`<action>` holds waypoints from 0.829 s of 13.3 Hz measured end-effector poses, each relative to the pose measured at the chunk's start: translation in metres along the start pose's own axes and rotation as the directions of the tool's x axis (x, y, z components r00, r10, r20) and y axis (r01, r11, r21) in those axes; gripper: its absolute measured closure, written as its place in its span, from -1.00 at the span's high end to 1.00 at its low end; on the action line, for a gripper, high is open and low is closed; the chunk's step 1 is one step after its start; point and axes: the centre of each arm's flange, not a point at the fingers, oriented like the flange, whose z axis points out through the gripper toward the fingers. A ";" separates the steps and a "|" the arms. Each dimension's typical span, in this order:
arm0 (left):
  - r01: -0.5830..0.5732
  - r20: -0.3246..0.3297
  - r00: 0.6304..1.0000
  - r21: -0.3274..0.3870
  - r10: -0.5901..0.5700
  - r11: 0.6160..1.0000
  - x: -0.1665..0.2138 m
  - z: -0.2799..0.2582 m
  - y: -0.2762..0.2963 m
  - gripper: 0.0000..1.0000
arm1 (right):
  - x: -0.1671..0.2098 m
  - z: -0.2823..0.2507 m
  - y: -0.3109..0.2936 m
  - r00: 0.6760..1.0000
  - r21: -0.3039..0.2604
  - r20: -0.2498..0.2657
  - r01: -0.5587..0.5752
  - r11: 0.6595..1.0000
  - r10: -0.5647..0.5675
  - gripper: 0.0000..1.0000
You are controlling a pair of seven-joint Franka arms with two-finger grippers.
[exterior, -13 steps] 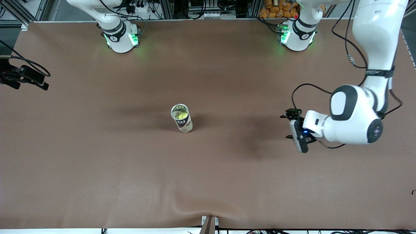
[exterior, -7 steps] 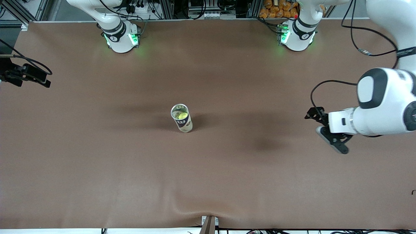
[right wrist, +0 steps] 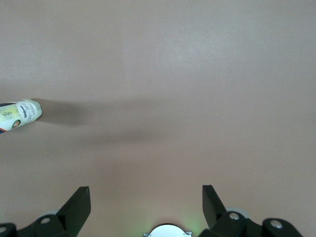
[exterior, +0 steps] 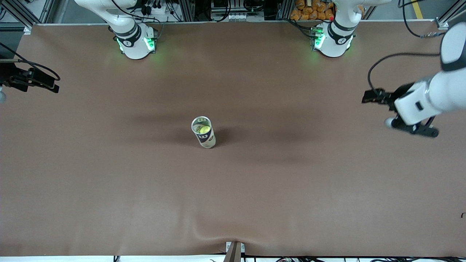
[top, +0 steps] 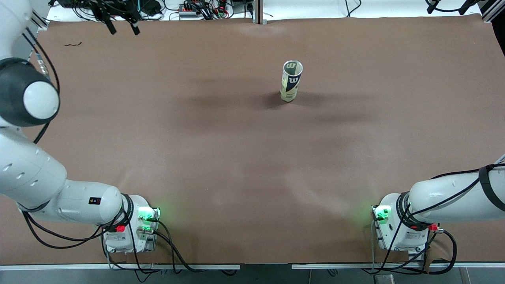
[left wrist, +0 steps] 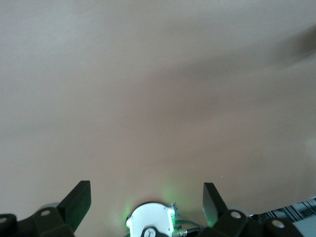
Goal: Insert tennis ball vertically with right arm
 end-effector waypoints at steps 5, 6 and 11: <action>0.147 -0.087 0.986 0.048 -0.142 0.988 -0.042 -0.042 -0.078 1.00 | -0.002 -0.003 -0.019 0.999 -0.003 -0.012 0.037 0.999 -0.037 1.00; 0.145 -0.087 0.986 0.046 -0.140 0.988 -0.043 -0.042 -0.083 1.00 | -0.002 -0.003 -0.020 0.999 -0.004 -0.012 0.039 0.999 -0.039 1.00; 0.195 -0.102 0.976 0.016 -0.193 0.981 -0.044 -0.047 -0.069 1.00 | -0.001 -0.003 -0.016 0.999 -0.005 -0.014 0.031 0.999 -0.032 1.00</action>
